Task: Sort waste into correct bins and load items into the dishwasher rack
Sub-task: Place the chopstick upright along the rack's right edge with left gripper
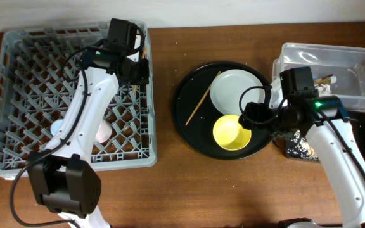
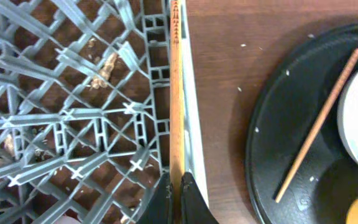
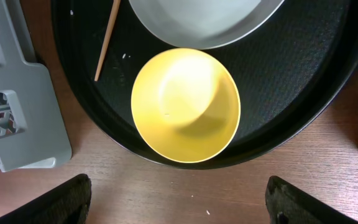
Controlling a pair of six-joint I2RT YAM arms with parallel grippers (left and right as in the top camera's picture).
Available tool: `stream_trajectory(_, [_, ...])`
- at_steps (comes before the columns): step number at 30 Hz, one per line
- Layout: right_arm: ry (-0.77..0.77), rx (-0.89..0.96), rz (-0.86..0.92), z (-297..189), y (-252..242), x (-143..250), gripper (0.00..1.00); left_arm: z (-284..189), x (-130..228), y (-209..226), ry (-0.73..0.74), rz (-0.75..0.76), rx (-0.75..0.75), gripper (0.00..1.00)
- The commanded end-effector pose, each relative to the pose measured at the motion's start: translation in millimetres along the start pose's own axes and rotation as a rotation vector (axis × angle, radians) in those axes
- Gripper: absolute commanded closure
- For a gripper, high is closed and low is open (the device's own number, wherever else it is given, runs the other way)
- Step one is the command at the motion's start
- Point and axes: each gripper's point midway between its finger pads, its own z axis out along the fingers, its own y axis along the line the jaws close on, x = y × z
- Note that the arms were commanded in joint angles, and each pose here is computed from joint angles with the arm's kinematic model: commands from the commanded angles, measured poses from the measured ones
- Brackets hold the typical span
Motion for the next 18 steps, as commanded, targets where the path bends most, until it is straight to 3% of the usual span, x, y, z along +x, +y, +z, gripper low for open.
stream_trajectory(1, [-0.008,-0.007,0.007,-2.4,1.2,-3.2,0.1,5.9,-0.3,13.0,0.0,-0.043,-0.05,1.0])
stream_trajectory(5, [-0.008,-0.007,0.007,-2.4,1.2,-3.2,0.1,11.7,4.5,9.2,0.021,-0.041,-0.05,1.0])
stream_trajectory(6, [-0.008,-0.007,0.007,-2.4,1.2,-3.2,0.1,16.2,10.5,8.7,0.048,-0.045,-0.054,0.95])
stream_trajectory(11, [-0.007,-0.007,0.007,-2.4,1.2,-3.0,0.1,57.5,42.3,6.3,0.203,-0.044,-0.046,0.94])
stream_trajectory(14, [-0.007,-0.007,0.007,-2.4,1.2,-3.0,0.1,53.2,44.8,-12.5,0.222,-0.056,0.063,0.61])
stream_trajectory(16, [-0.007,-0.007,0.007,-2.4,1.2,-3.1,0.1,37.8,42.3,-35.8,0.219,-0.064,0.196,0.48])
stream_trajectory(18, [-0.008,-0.007,0.007,-2.4,1.2,-3.1,0.1,22.4,42.7,-61.1,0.213,-0.041,0.288,0.46])
